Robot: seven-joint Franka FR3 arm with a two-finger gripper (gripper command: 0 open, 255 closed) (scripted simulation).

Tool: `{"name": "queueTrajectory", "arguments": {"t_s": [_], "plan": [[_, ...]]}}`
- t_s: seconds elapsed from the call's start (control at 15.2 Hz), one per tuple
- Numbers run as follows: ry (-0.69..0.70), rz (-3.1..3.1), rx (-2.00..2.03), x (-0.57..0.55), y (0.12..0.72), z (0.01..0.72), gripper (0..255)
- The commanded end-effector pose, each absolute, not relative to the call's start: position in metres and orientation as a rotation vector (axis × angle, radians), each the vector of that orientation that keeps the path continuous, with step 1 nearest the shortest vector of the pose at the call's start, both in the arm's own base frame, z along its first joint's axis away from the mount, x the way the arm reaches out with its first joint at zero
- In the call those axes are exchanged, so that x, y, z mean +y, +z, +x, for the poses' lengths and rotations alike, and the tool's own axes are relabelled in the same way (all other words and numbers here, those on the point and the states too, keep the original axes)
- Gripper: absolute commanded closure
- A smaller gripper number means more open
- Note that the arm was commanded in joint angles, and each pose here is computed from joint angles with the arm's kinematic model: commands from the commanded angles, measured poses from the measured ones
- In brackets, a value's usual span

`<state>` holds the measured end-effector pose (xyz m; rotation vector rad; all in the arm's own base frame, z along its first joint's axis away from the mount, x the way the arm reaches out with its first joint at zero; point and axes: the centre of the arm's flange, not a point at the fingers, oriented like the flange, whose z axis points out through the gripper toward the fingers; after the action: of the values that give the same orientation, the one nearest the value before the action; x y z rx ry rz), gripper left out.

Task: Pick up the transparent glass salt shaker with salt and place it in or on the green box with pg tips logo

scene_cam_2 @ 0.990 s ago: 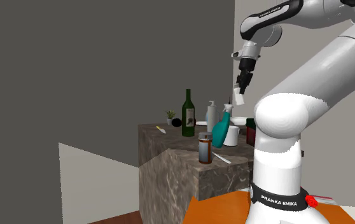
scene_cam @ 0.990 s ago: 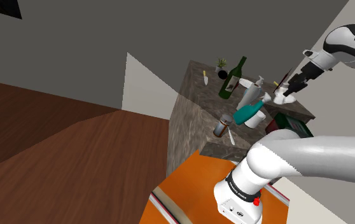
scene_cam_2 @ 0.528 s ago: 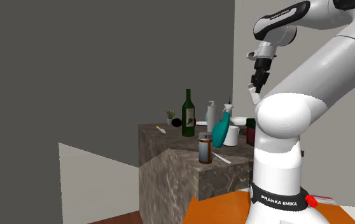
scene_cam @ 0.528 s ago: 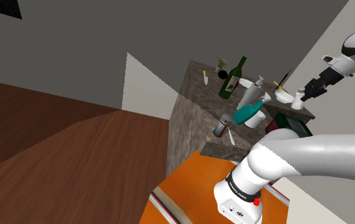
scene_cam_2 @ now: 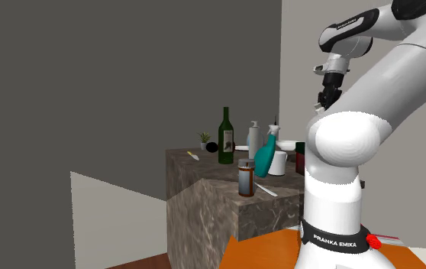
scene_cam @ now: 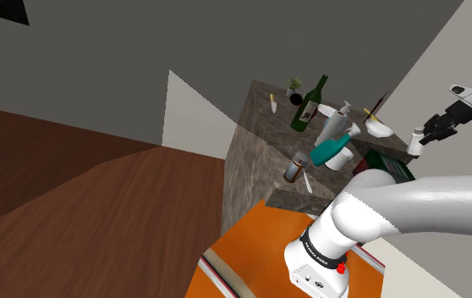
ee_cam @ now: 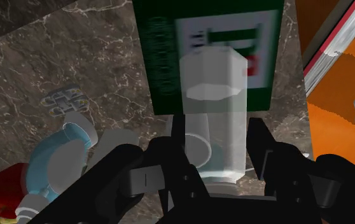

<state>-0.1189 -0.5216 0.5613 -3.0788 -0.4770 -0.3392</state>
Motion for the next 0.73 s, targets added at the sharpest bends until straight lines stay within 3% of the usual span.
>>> {"name": "queueTrajectory", "arguments": {"t_s": [0.0,0.66], "plan": [[-0.339,-3.079,-0.478,-0.522,0.55,-0.12,255],[-0.339,-3.079,-0.478,-0.522,0.498,-0.12,255]]}}
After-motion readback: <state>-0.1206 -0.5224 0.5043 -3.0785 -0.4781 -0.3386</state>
